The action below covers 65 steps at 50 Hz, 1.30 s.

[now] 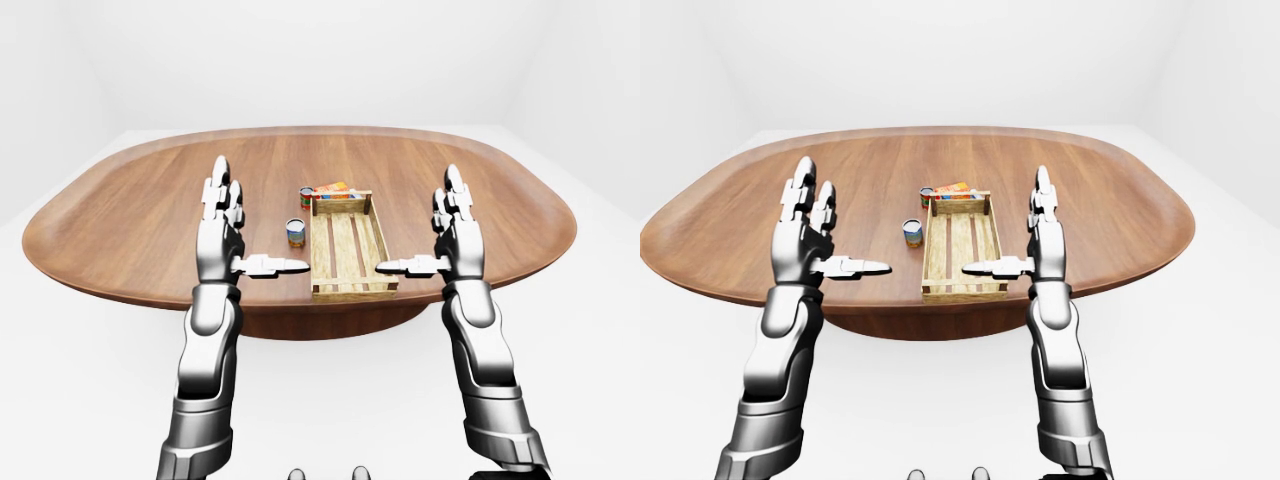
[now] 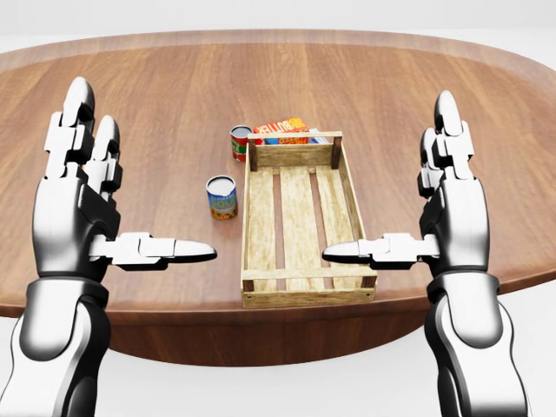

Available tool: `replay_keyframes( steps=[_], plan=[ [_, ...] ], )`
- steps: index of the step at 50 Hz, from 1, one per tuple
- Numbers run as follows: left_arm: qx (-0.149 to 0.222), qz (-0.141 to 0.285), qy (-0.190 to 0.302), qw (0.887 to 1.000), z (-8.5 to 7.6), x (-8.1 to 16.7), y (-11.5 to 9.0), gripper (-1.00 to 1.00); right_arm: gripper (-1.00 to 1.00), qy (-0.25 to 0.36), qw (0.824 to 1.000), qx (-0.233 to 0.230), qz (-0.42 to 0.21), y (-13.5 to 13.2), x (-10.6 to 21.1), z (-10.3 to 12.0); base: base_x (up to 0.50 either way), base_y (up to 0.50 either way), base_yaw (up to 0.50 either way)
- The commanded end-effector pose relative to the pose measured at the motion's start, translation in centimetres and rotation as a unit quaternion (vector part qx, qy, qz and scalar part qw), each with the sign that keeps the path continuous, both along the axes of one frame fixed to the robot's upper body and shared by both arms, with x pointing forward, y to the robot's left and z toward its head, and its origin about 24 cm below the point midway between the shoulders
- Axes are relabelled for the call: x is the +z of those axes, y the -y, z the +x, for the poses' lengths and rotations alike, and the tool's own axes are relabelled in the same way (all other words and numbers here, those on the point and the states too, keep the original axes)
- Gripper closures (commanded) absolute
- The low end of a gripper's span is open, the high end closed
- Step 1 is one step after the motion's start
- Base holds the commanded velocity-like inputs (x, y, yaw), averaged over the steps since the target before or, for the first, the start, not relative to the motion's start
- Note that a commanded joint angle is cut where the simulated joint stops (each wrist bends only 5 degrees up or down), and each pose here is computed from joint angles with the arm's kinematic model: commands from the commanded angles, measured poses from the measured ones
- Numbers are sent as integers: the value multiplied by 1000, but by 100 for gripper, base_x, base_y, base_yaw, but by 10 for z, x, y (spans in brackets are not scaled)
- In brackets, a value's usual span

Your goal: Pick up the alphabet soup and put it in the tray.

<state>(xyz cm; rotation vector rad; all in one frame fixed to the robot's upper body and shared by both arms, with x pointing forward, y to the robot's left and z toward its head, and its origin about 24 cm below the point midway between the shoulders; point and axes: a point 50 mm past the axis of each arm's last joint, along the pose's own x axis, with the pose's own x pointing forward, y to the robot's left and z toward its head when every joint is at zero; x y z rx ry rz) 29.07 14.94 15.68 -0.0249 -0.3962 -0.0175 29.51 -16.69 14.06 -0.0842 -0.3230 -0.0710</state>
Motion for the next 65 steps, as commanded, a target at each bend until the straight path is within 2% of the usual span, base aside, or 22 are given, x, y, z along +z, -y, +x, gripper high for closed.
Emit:
replay_keyframes(
  steps=[1,32,36,65],
  plan=[
    [-2,1,-6,1000,2,-2,0,-100,-100,-4,1000,0,0,0,-2,1,0,0,0],
    [-10,2,-6,1000,0,-3,1,-100,-100,-9,1000,12,-3,-1,-4,1,0,0,0],
    [-11,1,-8,1000,0,-4,1,-100,-100,-6,1000,26,-6,-3,-2,-1,45,-4,0],
    [-13,1,-1,1000,-3,-1,1,-100,-100,-6,1000,27,-10,-3,-3,-2,50,-5,0]
  ],
)
